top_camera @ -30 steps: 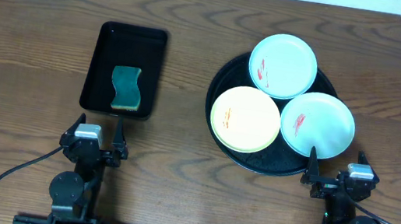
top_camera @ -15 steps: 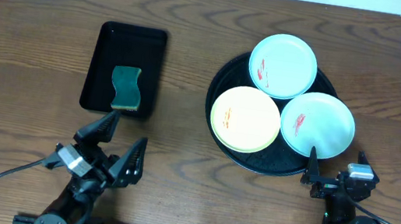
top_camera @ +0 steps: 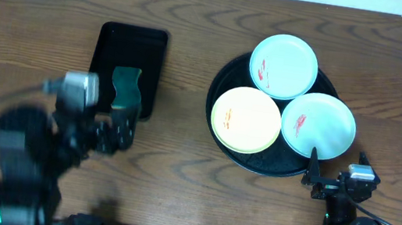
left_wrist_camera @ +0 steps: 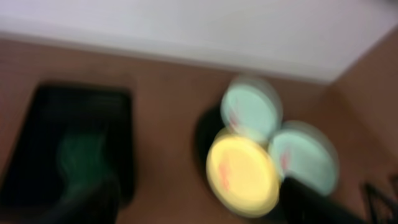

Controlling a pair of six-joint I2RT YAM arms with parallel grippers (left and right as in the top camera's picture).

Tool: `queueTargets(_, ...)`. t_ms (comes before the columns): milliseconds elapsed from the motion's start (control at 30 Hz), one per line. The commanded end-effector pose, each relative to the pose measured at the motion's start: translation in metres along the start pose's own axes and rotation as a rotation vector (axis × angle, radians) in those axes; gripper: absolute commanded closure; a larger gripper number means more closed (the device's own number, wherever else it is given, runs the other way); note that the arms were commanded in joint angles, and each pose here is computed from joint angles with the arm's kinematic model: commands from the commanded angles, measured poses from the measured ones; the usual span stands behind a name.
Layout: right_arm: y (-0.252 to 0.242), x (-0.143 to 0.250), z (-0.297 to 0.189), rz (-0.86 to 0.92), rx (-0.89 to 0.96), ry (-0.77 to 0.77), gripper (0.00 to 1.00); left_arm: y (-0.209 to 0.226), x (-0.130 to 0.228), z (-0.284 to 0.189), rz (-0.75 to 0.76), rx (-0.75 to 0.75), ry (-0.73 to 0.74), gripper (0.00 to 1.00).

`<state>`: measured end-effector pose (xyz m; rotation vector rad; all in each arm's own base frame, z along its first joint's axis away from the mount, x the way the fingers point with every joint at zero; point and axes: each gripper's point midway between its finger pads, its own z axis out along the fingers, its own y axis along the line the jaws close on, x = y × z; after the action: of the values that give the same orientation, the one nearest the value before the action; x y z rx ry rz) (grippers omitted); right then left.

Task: Clean dirty plates on tray and stack at the side
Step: 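Lower the left gripper onto the green sponge and grasp it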

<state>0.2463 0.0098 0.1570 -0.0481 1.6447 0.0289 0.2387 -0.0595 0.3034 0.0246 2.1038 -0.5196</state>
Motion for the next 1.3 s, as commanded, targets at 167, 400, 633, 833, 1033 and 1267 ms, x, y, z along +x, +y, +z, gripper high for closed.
queueTargets(167, 0.001, 0.0, 0.0, -0.016, -0.005, 0.0, 0.01, 0.036, -0.016, 0.057, -0.056, -0.115, 0.346, 0.18)
queueTargets(400, 0.001, 0.0, 0.0, -0.016, -0.005, 0.0, 0.01, 0.097, 0.006, 0.091, -0.161, -0.386, 0.651, 0.18)
queueTargets(633, 0.001, 0.0, 0.0, -0.016, -0.005, 0.0, 0.01, 0.122, 0.036, 0.14, -0.204, -0.386, 0.779, 0.18)
queueTargets(833, 0.001, 0.0, 0.0, -0.015, -0.005, 0.0, 0.01, 0.142, 0.056, 0.178, -0.219, -0.389, 0.823, 0.18)
queueTargets(1033, 0.001, 0.0, 0.0, -0.015, -0.005, 0.0, 0.01, 0.159, 0.071, 0.209, -0.219, -0.391, 0.831, 0.18)
queueTargets(1267, 0.001, 0.0, 0.0, -0.015, -0.005, 0.0, 0.01, 0.181, 0.095, 0.224, -0.273, -0.478, 0.871, 0.18)
